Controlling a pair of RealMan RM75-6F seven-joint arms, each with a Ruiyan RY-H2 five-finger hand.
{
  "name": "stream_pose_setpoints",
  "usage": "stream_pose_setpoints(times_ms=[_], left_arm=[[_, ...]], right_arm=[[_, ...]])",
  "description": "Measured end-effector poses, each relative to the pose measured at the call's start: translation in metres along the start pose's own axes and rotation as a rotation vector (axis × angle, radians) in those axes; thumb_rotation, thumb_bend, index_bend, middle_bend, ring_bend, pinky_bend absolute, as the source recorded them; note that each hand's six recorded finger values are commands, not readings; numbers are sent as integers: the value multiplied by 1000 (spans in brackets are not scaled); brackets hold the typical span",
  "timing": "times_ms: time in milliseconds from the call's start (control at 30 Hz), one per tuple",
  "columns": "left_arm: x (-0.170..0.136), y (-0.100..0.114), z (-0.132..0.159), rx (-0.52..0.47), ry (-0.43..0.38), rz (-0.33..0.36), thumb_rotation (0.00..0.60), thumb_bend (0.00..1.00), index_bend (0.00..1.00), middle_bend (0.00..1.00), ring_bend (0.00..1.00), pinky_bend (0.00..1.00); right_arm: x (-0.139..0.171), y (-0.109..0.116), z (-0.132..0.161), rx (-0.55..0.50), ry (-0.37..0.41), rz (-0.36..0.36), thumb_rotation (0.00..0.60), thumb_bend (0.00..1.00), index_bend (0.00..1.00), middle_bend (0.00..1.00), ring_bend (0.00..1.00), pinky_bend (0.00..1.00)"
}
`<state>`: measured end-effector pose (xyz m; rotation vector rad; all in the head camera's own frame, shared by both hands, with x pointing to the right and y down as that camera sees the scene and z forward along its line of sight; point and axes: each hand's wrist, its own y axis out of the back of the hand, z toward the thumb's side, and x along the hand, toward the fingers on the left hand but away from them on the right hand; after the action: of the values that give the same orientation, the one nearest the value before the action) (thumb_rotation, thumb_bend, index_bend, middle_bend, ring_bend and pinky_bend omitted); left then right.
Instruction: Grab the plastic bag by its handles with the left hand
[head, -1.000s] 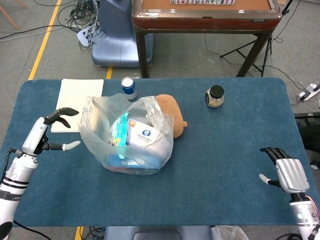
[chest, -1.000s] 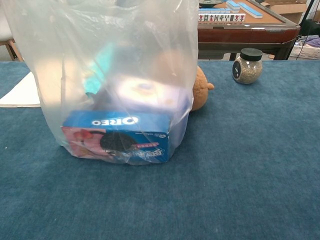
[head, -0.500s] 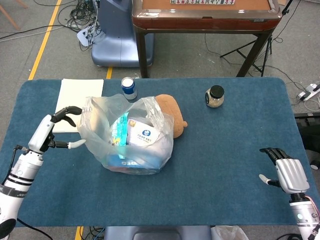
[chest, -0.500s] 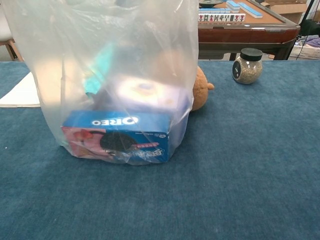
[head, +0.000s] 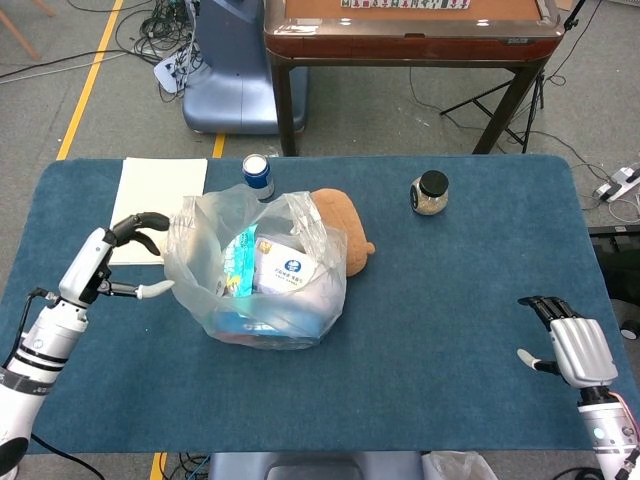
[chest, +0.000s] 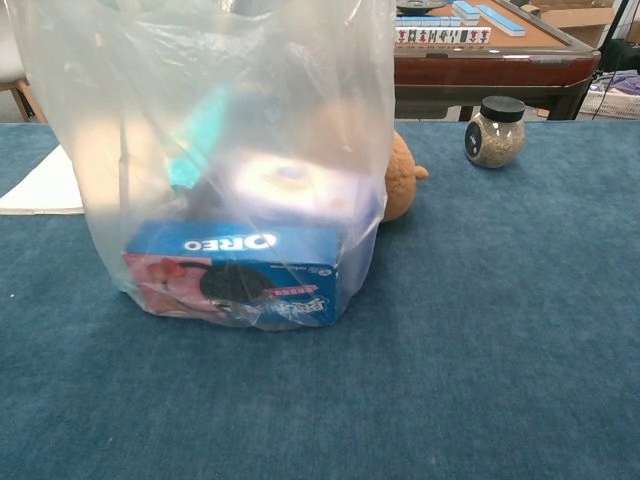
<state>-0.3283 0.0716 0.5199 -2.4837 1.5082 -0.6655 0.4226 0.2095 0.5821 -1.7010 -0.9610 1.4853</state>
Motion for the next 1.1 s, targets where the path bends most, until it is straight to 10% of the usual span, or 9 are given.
stream_pose_setpoints(times_ms=[1100], left_arm=[[19, -30, 7, -54, 19, -93, 600, 0, 297, 298, 275, 442]], right_arm=[[1, 1, 0, -4, 3, 0, 600, 0, 278, 283, 231, 525]])
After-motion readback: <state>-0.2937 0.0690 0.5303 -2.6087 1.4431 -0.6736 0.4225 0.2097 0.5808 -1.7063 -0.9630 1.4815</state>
